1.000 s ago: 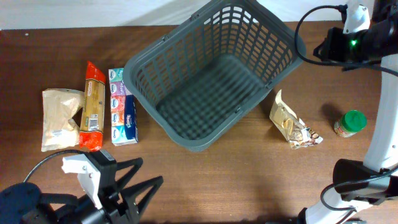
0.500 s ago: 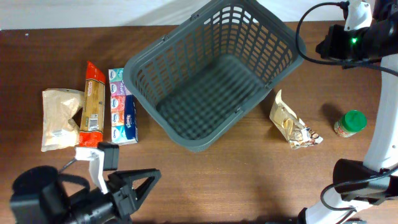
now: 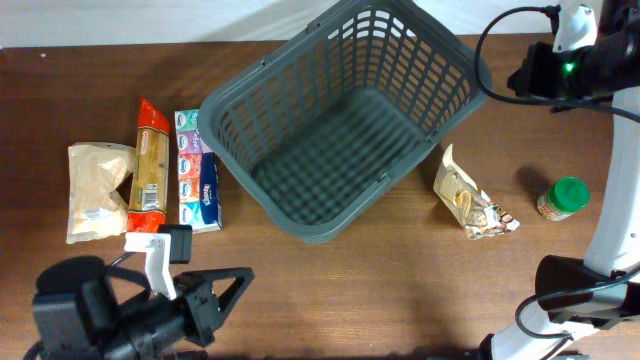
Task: Pack container
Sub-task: 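Grasp the basket's near-left rim with the left gripper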
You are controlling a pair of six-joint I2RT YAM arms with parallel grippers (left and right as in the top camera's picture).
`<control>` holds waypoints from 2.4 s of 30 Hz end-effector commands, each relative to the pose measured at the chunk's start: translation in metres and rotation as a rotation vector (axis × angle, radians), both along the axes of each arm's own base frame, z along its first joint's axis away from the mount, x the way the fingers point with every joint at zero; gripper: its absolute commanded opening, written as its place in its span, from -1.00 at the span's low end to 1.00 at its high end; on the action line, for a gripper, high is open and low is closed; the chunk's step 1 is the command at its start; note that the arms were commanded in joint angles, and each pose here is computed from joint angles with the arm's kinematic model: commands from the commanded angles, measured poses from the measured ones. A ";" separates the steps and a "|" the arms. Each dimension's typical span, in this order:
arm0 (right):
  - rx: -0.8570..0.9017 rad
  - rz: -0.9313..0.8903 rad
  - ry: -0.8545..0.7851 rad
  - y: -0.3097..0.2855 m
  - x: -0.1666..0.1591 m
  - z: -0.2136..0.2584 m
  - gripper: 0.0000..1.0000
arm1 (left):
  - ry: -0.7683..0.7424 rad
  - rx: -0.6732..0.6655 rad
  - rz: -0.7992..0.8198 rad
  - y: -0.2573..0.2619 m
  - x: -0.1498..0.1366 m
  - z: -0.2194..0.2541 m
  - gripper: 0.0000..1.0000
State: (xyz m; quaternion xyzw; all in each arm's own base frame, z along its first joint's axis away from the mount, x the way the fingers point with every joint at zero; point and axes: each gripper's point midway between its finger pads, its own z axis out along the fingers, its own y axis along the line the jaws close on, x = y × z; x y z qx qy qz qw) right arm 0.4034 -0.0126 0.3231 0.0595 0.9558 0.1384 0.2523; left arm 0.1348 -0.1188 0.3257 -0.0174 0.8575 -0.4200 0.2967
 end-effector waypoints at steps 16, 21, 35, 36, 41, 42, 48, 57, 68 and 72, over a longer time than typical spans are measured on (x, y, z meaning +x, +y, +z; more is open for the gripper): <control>-0.008 0.030 -0.016 0.002 -0.009 0.009 -0.92 | 0.300 -0.013 -0.328 -0.055 0.045 -0.064 -0.97; -0.011 0.029 -0.023 0.001 -0.007 0.009 -0.93 | 0.289 -0.020 -0.378 -0.071 0.041 -0.060 -0.96; -0.002 0.031 -0.003 0.003 -0.011 0.007 -0.93 | 0.257 0.053 -0.297 -0.068 0.061 -0.068 -0.96; 0.000 0.032 0.001 0.003 -0.012 0.007 -0.93 | 0.247 0.060 -0.290 -0.068 0.064 -0.069 -0.97; 0.006 0.032 0.029 0.004 -0.018 0.004 -0.92 | 0.223 0.060 -0.286 -0.070 0.075 -0.069 -0.97; 0.006 0.032 0.033 0.004 -0.019 0.003 -0.92 | 0.222 0.060 -0.286 -0.071 0.077 -0.070 -0.96; 0.010 0.036 0.059 0.005 -0.025 0.000 -0.92 | 0.248 0.060 -0.254 -0.067 0.093 -0.080 -0.96; 0.023 0.131 0.018 0.015 -0.023 0.005 -0.92 | 0.240 0.054 -0.155 -0.042 0.112 -0.080 -0.96; 0.044 0.205 -0.041 0.023 -0.012 0.009 -0.92 | 0.223 0.062 -0.080 -0.020 0.125 -0.080 -0.96; 0.037 0.205 -0.067 0.022 -0.007 0.011 -0.92 | 0.211 -0.024 -0.193 -0.040 0.112 -0.067 -0.97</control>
